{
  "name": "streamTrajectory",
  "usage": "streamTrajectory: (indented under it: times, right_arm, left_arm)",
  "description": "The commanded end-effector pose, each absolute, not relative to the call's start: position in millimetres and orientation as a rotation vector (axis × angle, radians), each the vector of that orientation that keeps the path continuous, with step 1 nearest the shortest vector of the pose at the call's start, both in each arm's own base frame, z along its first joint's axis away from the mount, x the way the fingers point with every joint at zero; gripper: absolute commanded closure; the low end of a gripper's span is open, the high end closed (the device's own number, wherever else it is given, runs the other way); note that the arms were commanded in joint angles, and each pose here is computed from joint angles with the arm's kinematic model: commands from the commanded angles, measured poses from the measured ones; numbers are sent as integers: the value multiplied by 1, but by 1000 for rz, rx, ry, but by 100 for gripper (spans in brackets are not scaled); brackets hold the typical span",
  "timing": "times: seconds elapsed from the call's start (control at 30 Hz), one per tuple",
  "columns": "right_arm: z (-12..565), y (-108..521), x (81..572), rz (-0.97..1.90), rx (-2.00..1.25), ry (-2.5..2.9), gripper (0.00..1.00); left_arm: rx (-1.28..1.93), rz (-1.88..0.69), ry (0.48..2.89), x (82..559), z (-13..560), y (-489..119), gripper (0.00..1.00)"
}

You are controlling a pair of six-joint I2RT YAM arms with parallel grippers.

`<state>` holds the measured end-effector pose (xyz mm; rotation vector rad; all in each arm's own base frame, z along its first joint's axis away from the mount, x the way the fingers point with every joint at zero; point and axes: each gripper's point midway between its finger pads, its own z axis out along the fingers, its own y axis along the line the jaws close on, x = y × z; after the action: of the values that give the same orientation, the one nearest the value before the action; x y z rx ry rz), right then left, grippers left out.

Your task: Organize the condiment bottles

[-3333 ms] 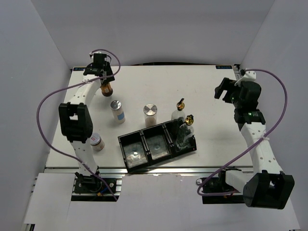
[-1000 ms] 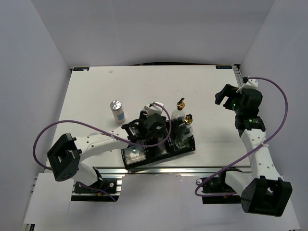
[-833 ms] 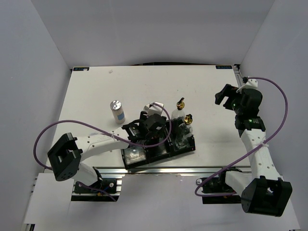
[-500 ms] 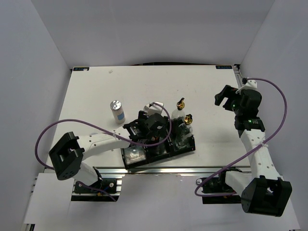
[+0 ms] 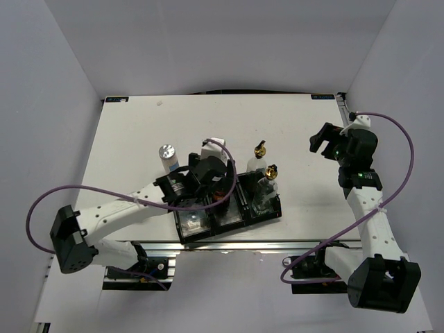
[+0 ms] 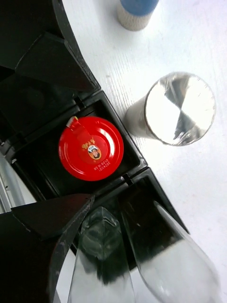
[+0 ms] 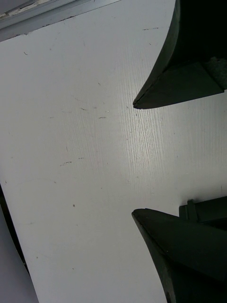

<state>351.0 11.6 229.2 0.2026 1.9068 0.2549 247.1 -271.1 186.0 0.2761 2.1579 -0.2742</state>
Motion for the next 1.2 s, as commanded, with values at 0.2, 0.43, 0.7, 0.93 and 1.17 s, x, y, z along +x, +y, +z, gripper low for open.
streamTrajectory:
  times: [0.2,0.43,0.7,0.93,1.17]
  right_arm:
    - [240,20,355,298,142,1871,11]
    - [237,19,354,294,144,1876,11]
    - [234,20,358,298,142,1888,11]
    - [229,8,359,233,183,1904,11]
    - [226,9,360,242,179,1914,10]
  left_arm:
    - [-117,-125,2108,271,241,-201,2]
    - [-435,-8,2263,301,194,-127,2]
    - [-781,159,2326,262,151,-40,2]
    - [-1064,269,2373,217,113,25,2]
    - [-1115,293,2373,215,94,37,2]
